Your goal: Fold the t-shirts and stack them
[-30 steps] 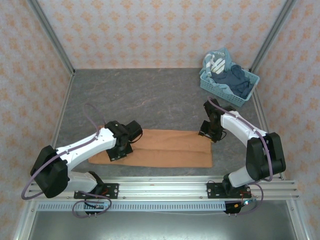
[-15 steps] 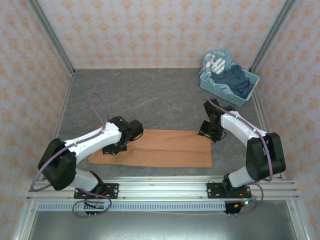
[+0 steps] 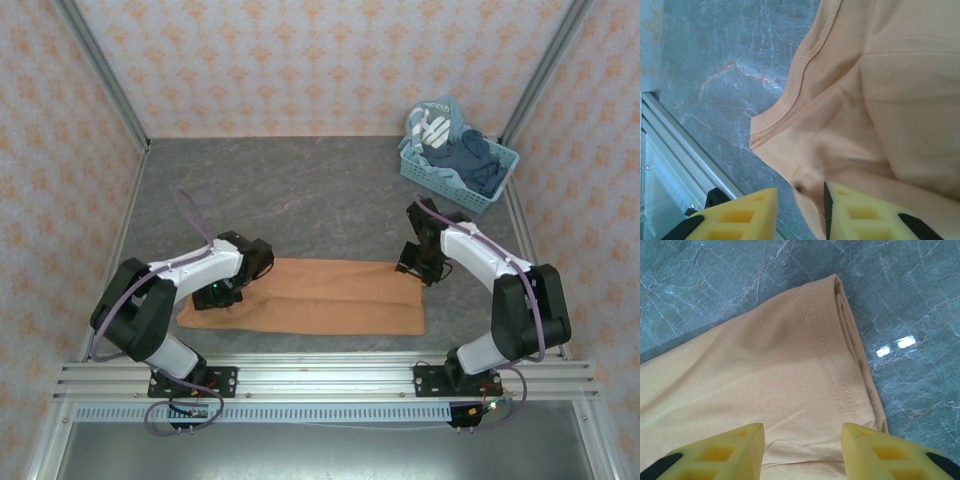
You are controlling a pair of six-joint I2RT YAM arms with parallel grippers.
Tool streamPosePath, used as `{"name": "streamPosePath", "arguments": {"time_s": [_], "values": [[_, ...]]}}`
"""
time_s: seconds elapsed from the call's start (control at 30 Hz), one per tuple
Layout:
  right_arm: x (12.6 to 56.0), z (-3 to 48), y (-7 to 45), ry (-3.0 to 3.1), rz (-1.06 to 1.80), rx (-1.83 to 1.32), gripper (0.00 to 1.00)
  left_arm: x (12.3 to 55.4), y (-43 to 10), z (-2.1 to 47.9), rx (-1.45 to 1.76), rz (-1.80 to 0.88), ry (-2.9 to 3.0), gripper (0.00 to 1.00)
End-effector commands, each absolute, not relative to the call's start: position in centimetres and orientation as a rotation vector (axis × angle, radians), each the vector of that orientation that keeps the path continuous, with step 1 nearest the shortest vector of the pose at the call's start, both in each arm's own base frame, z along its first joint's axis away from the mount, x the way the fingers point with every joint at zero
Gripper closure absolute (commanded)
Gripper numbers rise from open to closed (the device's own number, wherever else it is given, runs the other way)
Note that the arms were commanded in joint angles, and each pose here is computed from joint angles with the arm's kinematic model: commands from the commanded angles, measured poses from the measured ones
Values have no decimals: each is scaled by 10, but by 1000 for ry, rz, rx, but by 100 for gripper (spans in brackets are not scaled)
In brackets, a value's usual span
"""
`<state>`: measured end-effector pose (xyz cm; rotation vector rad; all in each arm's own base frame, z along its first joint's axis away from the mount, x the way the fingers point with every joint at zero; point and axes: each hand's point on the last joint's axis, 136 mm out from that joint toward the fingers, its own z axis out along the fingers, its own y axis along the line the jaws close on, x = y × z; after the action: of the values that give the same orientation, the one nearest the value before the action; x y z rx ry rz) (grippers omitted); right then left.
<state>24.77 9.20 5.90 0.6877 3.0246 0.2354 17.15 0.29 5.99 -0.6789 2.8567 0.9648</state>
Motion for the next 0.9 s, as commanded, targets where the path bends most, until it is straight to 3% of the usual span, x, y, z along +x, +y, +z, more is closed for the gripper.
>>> {"name": "streamPosePath", "arguments": {"time_s": [0.0,0.27,0.37,0.57,0.87], "values": [[248,58,92,3040,213,662,56,178,16,58,-776,985,2771,63],[250,65,93,3034,228,625,56,189,-3,81,-934,621,2731,59],[250,64,95,3039,243,604,55,176,-15,73,-1008,503,2794,52],[251,57,99,3055,272,604,55,153,-23,39,-1250,314,2871,54],[251,53,102,3072,288,588,55,121,-8,26,-1510,324,2855,58]]}}
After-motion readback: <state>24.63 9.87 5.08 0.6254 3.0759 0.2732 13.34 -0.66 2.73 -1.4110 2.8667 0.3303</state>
